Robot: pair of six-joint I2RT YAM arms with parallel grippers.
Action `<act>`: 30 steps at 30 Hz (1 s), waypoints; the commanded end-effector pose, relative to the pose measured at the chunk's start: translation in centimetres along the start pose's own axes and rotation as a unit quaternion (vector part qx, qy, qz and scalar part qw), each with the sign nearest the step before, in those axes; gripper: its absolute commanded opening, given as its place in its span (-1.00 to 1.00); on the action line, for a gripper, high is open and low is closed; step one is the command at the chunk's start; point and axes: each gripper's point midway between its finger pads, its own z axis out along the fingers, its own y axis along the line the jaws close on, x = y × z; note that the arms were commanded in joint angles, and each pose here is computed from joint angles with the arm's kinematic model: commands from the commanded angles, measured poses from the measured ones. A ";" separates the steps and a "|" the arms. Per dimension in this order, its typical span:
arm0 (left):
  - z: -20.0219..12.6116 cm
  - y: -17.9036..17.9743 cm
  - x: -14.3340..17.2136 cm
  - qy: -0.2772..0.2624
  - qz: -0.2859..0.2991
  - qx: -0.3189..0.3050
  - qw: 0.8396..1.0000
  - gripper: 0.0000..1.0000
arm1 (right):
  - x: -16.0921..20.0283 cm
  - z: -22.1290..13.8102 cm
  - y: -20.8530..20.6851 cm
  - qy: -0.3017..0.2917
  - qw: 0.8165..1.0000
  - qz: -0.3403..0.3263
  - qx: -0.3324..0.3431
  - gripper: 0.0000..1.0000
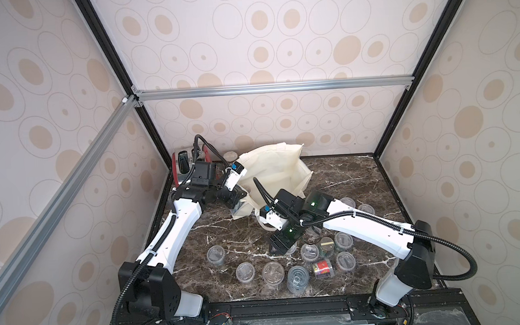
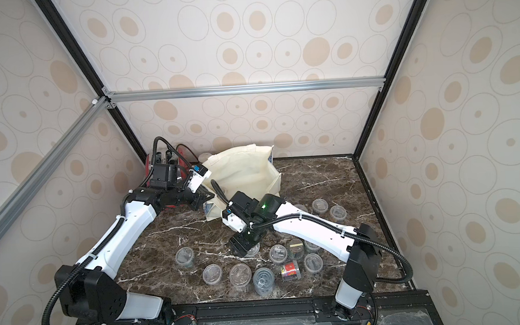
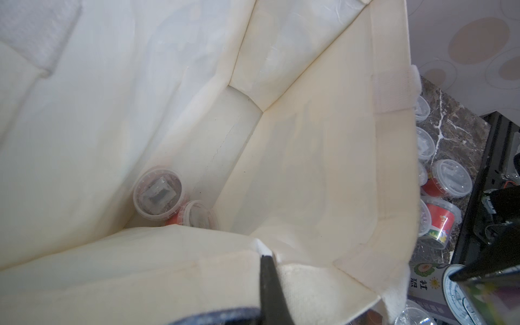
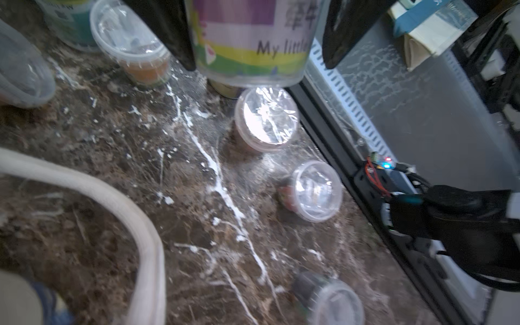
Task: Take out the seed jars from the canvas bag
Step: Place the seed jar at the center of the board.
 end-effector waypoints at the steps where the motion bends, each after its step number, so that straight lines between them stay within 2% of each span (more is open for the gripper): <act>1: -1.4 0.6 -3.1 -0.043 0.018 -0.018 0.999 -1.00 | 0.6 1.4 -2.7 0.014 0.998 -0.011 0.061 0.40; 7: -1.4 0.0 -2.9 -0.047 0.019 -0.005 0.999 -1.00 | 0.8 5.9 -3.9 0.039 0.997 -0.007 0.061 0.40; 15: -1.4 -0.3 -2.3 -0.043 0.024 -0.001 0.999 -1.00 | 0.8 10.0 -5.8 0.077 0.993 0.004 0.087 0.40; 22: -1.5 -0.5 -2.1 -0.043 0.029 0.001 0.999 -1.00 | 2.8 11.4 -7.1 0.113 0.988 0.001 0.109 0.42; 30: -1.2 -0.5 -2.0 -0.040 0.026 0.007 0.999 -1.00 | 4.5 11.1 -8.0 0.115 0.987 0.012 0.116 0.46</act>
